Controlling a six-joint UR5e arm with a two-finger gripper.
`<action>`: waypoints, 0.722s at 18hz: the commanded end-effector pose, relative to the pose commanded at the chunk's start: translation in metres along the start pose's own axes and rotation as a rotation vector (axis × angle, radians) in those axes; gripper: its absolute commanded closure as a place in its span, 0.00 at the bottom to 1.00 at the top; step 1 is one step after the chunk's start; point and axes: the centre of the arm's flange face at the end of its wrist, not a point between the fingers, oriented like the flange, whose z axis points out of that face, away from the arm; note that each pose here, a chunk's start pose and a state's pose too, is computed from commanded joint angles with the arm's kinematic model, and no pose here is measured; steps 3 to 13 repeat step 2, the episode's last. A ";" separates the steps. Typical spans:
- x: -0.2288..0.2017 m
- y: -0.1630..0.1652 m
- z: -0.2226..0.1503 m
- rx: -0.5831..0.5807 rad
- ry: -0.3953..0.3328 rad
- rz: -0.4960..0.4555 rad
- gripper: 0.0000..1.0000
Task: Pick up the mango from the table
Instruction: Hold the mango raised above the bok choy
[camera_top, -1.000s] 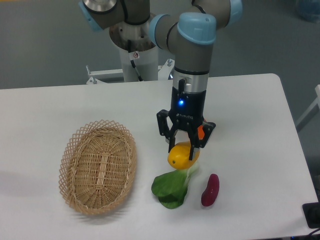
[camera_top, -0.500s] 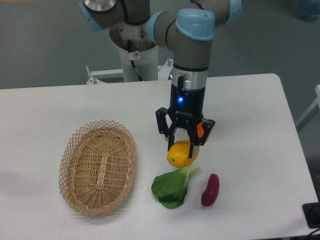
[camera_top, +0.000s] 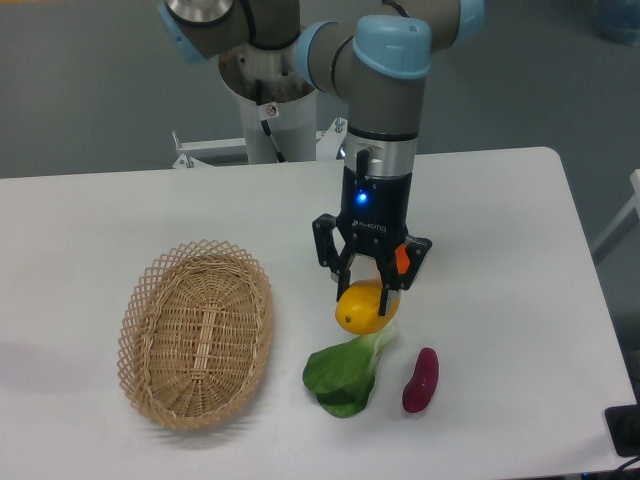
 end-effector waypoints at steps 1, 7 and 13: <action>0.000 0.001 0.001 -0.001 0.001 -0.001 0.52; 0.000 0.000 0.000 0.000 0.000 0.000 0.52; 0.000 0.000 0.000 0.000 0.000 0.000 0.52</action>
